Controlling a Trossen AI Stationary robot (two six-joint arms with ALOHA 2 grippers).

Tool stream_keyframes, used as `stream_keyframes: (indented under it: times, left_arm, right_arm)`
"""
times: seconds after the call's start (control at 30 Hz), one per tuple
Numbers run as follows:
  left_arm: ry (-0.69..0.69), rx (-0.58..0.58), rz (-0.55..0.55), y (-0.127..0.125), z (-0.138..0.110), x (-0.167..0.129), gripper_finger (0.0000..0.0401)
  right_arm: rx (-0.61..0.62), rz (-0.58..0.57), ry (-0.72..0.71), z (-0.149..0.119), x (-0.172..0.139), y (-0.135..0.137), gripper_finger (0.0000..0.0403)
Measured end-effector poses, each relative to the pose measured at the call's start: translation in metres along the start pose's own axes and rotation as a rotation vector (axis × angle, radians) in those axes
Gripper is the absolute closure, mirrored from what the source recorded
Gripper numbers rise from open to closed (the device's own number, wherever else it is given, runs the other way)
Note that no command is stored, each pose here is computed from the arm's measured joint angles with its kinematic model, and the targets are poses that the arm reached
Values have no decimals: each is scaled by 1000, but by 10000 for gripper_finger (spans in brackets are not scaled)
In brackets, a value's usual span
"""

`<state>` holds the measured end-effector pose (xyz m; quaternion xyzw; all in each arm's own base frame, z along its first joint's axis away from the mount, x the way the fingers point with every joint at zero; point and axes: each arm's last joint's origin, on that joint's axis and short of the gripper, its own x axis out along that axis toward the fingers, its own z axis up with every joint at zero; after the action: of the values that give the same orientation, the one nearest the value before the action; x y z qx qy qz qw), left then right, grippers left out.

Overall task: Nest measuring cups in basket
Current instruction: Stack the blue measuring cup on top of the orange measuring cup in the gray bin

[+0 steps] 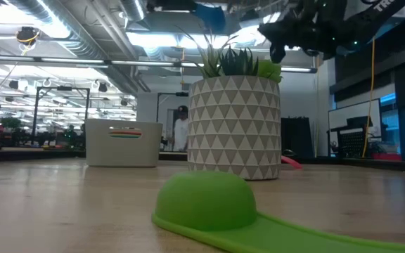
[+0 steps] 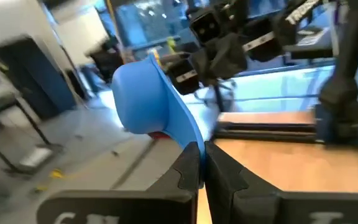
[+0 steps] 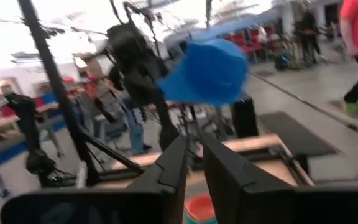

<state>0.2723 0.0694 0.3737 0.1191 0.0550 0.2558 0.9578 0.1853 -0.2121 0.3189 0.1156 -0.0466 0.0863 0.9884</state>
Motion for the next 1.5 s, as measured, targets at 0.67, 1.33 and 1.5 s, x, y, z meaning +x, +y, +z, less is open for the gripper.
stream_keyframes:
  times: [0.67, 1.33, 1.5]
  left_arm:
    - [305, -413, -397, 83, -41, -27, 398]
    - [504, -843, -700, 133, -90, -48, 396]
    - [656, -960, -706, 130, -110, -45, 396]
  right_arm:
    - [53, -307, 177, -34, -6, -16, 344]
    - [41, -261, 210, -41, 11, -6, 344]
    - [40, -234, 217, -43, 18, -2, 344]
